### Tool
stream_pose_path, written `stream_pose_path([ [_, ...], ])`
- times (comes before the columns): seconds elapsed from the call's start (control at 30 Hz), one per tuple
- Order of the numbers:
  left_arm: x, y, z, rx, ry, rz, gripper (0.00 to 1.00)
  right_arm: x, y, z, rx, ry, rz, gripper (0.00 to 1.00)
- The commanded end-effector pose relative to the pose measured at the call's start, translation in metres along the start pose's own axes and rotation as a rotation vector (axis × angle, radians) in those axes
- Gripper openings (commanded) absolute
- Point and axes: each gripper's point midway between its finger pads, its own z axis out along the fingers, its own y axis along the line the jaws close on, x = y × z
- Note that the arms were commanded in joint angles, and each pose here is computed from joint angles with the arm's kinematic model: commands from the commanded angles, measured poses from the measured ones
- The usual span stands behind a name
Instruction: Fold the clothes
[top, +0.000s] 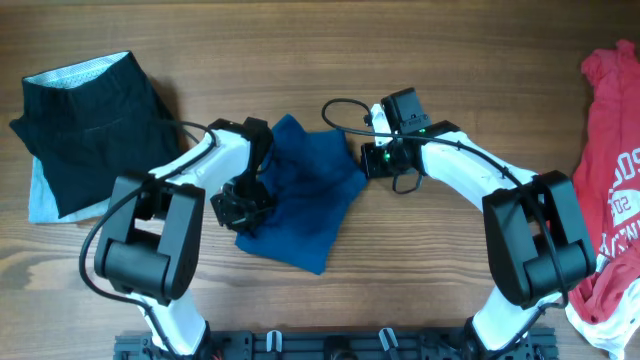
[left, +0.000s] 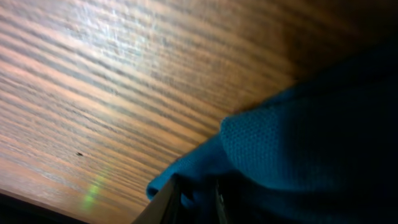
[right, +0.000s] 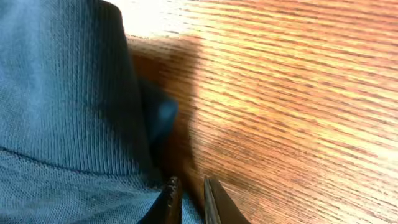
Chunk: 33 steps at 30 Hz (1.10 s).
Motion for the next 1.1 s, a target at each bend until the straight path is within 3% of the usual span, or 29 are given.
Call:
stream_pose_path([
  [0.0,0.006,-0.003,-0.011,0.060,-0.026,-0.040,0.21,-0.004,-0.002,-0.002,0.023,-0.008,-0.013,0.15],
  [0.1,-0.005,0.002,-0.035,0.102,-0.142,-0.064,0.26,-0.010,-0.010,-0.019,0.074,-0.040,-0.006,0.15],
  [0.13,-0.011,0.003,-0.048,0.132,-0.202,-0.070,0.34,-0.013,-0.013,-0.027,0.090,-0.059,-0.004,0.16],
  [0.2,-0.022,0.003,-0.070,0.191,-0.304,-0.065,0.63,-0.020,-0.016,-0.049,0.118,-0.104,-0.002,0.18],
  [0.23,-0.025,0.001,-0.079,0.216,-0.341,-0.054,0.70,-0.022,-0.017,-0.060,0.135,-0.124,0.000,0.19],
  [0.37,-0.049,-0.017,-0.120,0.344,-0.543,0.073,0.82,-0.027,-0.017,-0.103,0.169,-0.204,0.003,0.24],
  [0.57,-0.066,-0.057,-0.127,0.454,-0.602,0.261,0.84,-0.022,-0.010,-0.131,0.165,-0.236,-0.001,0.29],
  [0.87,-0.073,-0.092,-0.049,0.457,-0.387,0.367,0.83,-0.011,-0.012,-0.128,0.173,-0.191,0.009,0.29],
  [0.97,-0.067,-0.102,-0.029,0.489,-0.309,0.410,0.75,-0.010,-0.012,-0.128,0.175,-0.187,0.009,0.29],
  [1.07,-0.066,-0.102,-0.019,0.481,-0.283,0.424,0.58,-0.010,-0.012,-0.128,0.174,-0.187,0.009,0.29],
])
